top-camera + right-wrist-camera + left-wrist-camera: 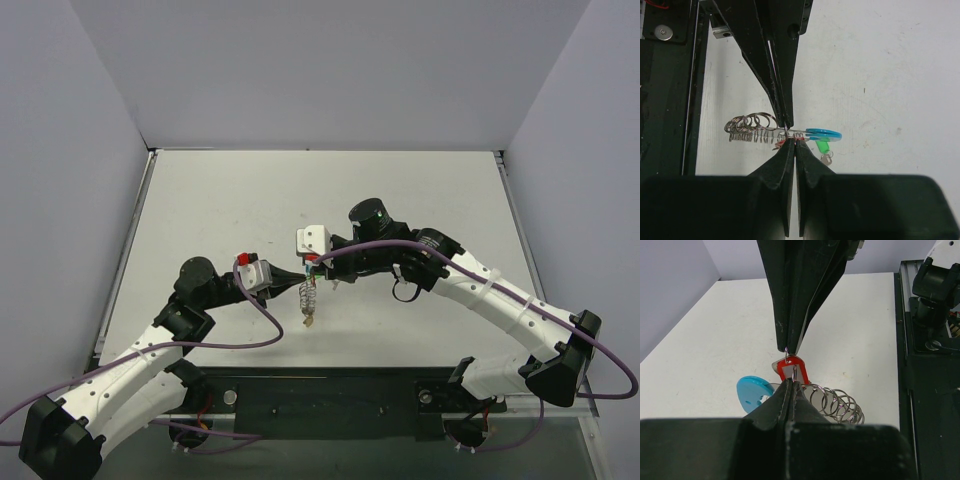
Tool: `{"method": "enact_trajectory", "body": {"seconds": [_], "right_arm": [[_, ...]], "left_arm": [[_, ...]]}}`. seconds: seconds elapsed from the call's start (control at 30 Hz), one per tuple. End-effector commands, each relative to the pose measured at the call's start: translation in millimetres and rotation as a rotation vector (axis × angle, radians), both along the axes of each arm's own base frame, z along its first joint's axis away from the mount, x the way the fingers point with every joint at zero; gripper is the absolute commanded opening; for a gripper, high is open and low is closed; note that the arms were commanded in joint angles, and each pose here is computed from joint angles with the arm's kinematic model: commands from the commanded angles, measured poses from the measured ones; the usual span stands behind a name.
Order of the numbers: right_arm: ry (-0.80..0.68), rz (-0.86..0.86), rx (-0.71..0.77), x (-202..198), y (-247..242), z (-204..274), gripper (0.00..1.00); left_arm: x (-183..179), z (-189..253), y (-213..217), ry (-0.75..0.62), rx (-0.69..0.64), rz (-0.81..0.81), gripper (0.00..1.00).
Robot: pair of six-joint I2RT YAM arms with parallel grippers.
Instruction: Put the keys on the keyring
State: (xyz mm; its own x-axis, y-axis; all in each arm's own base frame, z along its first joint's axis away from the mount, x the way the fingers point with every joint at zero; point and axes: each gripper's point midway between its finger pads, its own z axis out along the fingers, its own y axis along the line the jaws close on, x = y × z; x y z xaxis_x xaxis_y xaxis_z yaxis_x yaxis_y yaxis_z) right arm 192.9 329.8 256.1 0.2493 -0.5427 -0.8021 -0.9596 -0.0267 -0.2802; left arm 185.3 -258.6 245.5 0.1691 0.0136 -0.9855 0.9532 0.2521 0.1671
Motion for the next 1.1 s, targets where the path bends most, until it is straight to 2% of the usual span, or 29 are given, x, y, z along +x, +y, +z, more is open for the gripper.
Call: {"method": "enact_trajectory", "body": {"seconds": [0.0,1.07], "right_arm": [[-0.012,-0.001,0.047,-1,1,15,0.00],[0.011,0.014,0.021,-5,0,2,0.00]], "left_arm": [[5,29,0,-0.087,-0.047,0.017,0.00],[5,33,1,-0.097,-0.059,0.024,0.00]]}}
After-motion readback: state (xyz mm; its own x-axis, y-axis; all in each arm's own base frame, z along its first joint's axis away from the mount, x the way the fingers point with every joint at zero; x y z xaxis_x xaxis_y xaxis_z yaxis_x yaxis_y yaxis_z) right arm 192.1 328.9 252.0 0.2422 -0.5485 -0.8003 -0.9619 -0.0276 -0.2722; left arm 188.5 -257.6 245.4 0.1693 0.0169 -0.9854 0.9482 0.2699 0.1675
